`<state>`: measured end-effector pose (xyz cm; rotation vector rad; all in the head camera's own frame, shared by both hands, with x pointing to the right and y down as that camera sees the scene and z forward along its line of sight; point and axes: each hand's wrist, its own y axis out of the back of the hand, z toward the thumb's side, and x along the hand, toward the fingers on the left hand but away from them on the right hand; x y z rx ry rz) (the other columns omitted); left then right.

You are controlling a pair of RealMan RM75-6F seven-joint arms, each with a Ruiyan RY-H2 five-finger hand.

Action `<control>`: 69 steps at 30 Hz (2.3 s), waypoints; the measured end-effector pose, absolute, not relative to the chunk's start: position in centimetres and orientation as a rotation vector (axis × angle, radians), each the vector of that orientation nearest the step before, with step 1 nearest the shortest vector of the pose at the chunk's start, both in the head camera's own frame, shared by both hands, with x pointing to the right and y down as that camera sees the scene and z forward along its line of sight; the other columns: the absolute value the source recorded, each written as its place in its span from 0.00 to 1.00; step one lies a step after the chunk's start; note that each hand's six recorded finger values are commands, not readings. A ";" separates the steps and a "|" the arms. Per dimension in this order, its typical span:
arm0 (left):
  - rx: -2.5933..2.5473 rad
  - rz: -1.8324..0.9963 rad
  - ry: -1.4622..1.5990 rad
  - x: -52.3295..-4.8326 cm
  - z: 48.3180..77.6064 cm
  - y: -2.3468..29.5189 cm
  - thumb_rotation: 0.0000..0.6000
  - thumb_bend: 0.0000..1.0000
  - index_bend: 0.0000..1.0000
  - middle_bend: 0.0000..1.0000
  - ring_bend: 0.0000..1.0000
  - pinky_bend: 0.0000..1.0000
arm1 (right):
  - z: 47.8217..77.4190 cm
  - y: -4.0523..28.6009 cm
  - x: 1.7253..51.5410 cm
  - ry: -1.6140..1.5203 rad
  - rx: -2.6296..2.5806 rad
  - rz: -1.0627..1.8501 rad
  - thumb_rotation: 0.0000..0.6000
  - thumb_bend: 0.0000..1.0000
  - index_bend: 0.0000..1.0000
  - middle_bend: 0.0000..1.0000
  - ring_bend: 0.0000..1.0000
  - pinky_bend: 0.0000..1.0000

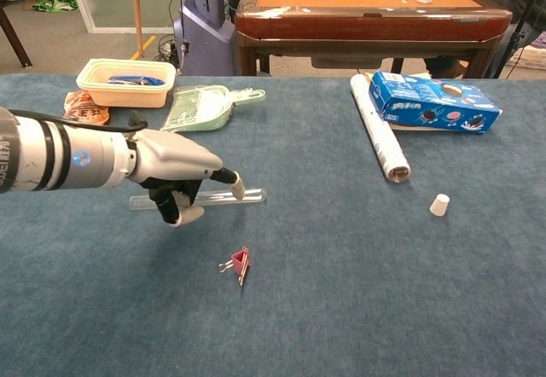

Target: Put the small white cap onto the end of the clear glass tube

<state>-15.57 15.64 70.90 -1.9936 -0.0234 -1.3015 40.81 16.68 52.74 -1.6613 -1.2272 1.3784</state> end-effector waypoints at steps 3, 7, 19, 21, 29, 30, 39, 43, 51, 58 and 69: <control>-1.968 -1.323 -0.037 -15.5 71.3 15.7 1.00 0.53 0.16 1.00 0.94 0.81 | 52.5 16.8 41.0 -1.232 -1.653 1.381 1.00 0.21 0.06 0.10 0.01 0.06; -1.932 -1.355 -0.049 -15.6 71.7 15.5 1.00 0.53 0.16 1.00 0.94 0.81 | 52.4 17.0 41.1 -1.238 -1.649 1.383 1.00 0.21 0.06 0.10 0.01 0.06; -1.805 -1.515 0.029 -18.7 72.7 13.2 1.00 0.53 0.14 1.00 0.94 0.81 | 52.3 17.1 41.0 -1.234 -1.653 1.384 1.00 0.21 0.06 0.10 0.01 0.06; -1.778 -1.544 0.032 -19.4 73.0 12.8 1.00 0.53 0.14 1.00 0.94 0.81 | 52.3 17.1 41.0 -1.234 -1.653 1.385 1.00 0.21 0.06 0.10 0.01 0.06; -1.704 -1.670 0.074 -22.7 73.0 11.6 1.00 0.53 0.13 1.00 0.94 0.81 | 52.0 17.1 40.8 -1.236 -1.652 1.375 1.00 0.21 0.06 0.10 0.01 0.06; -1.700 -1.670 0.089 -23.2 72.6 11.4 1.00 0.53 0.13 1.00 0.94 0.81 | 52.0 17.1 40.8 -1.236 -1.652 1.374 1.00 0.21 0.06 0.10 0.01 0.06; -1.620 -1.722 0.175 -29.7 68.6 11.2 1.00 0.53 0.14 1.00 0.94 0.81 | 52.3 17.2 40.6 -1.233 -1.663 1.372 1.00 0.21 0.06 0.10 0.01 0.06; -1.581 -1.773 0.109 -32.5 68.2 12.6 1.00 0.53 0.15 1.00 0.94 0.81 | 52.4 17.1 40.3 -1.227 -1.671 1.367 1.00 0.21 0.06 0.10 0.01 0.06; -1.603 -1.810 0.036 -33.6 69.3 14.5 1.00 0.53 0.16 1.00 0.94 0.81 | 52.6 17.2 39.9 -1.216 -1.680 1.371 1.00 0.21 0.06 0.10 0.01 0.06; -1.668 -1.785 -0.011 -32.1 70.5 15.6 1.00 0.53 0.17 1.00 0.94 0.81 | 52.6 17.4 40.2 -1.220 -1.670 1.388 1.00 0.21 0.06 0.10 0.01 0.06; -1.731 -1.740 -0.034 -29.8 71.3 16.1 1.00 0.53 0.17 1.00 0.94 0.81 | 52.6 17.6 40.6 -1.223 -1.668 1.398 1.00 0.21 0.06 0.10 0.01 0.06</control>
